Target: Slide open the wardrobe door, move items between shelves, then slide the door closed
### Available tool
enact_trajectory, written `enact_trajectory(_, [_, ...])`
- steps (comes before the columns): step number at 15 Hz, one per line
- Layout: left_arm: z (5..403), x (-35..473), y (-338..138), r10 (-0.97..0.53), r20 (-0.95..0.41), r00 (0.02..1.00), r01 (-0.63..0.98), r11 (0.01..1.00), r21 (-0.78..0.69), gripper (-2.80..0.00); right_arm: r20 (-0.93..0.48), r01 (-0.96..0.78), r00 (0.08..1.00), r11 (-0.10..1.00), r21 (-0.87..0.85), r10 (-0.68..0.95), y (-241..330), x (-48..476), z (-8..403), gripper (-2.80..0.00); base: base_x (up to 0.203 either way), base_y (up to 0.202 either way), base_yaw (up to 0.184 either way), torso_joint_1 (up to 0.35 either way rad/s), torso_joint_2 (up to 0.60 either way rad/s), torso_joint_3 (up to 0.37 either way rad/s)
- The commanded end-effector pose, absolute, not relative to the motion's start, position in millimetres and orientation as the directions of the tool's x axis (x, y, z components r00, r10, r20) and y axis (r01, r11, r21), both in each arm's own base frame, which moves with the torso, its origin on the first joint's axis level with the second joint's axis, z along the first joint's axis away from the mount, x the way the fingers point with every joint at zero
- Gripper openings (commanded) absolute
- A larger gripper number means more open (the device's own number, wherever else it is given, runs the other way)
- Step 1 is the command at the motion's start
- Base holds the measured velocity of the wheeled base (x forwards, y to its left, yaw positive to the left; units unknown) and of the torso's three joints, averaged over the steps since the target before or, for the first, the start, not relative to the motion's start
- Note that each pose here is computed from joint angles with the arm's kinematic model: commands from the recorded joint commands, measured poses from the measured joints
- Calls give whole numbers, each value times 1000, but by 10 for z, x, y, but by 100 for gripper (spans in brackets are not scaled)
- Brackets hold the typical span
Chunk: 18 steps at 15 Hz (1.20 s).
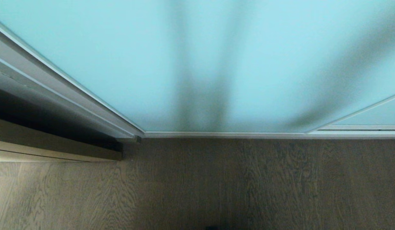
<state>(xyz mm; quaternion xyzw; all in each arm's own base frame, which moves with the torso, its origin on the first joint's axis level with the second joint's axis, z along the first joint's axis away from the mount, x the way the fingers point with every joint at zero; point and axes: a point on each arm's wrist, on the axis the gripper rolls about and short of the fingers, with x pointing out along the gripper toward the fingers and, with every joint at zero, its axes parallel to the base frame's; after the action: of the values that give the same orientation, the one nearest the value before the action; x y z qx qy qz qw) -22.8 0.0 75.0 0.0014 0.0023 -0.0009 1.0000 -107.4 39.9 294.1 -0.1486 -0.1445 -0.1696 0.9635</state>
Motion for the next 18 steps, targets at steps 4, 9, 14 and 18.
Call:
enact_trajectory(4, [750,-228,0,-2,-5,1000,2,1000,3,-280,49,119,992,984,-134,-114,80,-618,2302,-280,0,0,0,0,0,0])
enact_trajectory(9, [750,-228,0,-2,-5,1000,2,1000,3,-280,5,147,989,989,-1,-147,-47,-552,1838,-280,0,0,0,0,0,0])
enact_trajectory(14, [750,-228,0,-2,-5,1000,2,1000,3,-280,-20,133,991,991,1,-133,-31,-642,1326,-280,0,0,0,0,0,0])
enact_trajectory(18, [750,-228,0,-2,-5,1000,2,1000,3,-280,-75,133,988,991,14,-131,-30,-379,947,-280,0,0,0,0,0,0])
